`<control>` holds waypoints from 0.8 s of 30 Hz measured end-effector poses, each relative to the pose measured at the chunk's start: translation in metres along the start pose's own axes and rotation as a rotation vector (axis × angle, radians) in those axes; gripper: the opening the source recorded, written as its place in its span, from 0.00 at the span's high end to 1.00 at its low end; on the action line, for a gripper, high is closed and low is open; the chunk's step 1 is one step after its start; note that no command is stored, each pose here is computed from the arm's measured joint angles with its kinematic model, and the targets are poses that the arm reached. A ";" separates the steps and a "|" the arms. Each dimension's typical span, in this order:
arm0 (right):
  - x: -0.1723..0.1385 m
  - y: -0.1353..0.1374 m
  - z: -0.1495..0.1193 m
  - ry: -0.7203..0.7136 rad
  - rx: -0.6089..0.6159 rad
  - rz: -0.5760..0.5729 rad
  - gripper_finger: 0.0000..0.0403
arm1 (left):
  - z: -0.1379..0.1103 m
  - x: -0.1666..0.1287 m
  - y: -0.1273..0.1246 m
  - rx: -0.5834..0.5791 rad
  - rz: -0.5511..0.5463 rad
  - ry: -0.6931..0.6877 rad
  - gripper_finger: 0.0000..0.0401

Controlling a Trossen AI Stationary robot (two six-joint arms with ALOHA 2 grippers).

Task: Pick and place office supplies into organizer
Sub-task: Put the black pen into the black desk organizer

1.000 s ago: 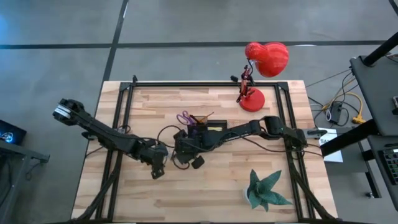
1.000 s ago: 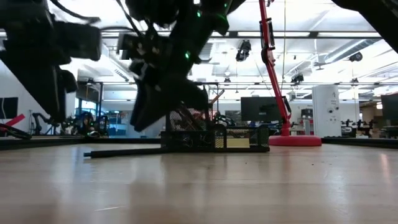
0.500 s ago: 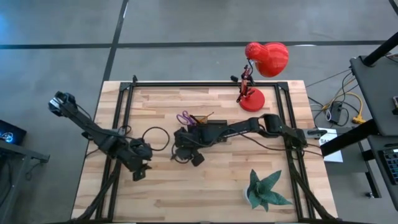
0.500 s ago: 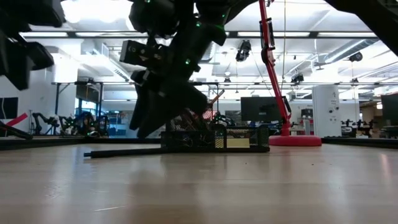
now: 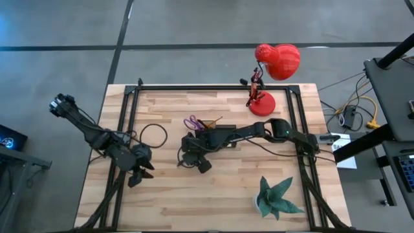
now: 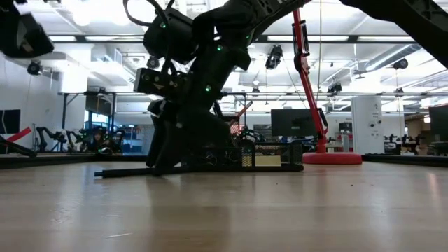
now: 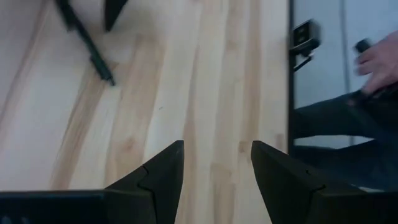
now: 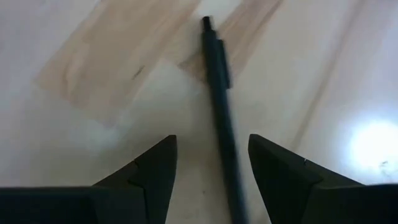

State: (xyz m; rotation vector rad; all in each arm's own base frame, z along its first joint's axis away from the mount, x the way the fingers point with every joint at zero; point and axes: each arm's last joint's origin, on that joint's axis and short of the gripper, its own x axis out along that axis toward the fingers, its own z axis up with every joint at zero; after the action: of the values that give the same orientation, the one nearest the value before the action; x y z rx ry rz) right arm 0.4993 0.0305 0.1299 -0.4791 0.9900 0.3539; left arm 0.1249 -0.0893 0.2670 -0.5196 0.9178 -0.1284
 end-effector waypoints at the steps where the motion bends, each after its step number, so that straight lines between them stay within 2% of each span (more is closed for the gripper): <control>1: 0.001 0.000 0.000 0.003 0.001 0.000 0.53 | 0.001 -0.002 -0.001 -0.002 -0.013 -0.011 0.57; 8: 0.000 -0.007 -0.003 0.009 0.074 0.056 0.58 | 0.002 -0.008 -0.001 -0.005 -0.037 -0.030 0.57; 12: -0.002 -0.013 -0.011 0.037 0.192 0.137 0.65 | 0.002 -0.007 -0.001 -0.005 -0.035 -0.029 0.57; 15: -0.003 -0.015 -0.015 0.059 0.253 0.151 0.72 | 0.002 -0.006 -0.002 -0.005 -0.036 -0.030 0.57; 19: -0.003 -0.015 -0.016 0.065 0.225 0.151 0.80 | 0.002 -0.003 -0.002 -0.004 -0.029 -0.024 0.57; 24: -0.006 -0.001 -0.006 0.096 0.210 0.151 0.88 | 0.002 -0.001 -0.003 -0.004 -0.023 -0.020 0.57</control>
State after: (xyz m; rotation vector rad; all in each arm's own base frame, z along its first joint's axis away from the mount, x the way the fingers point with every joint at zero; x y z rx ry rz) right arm 0.4926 0.0258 0.1323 -0.2333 1.1460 0.3596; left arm 0.1261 -0.0901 0.2705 -0.5344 0.8932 -0.1425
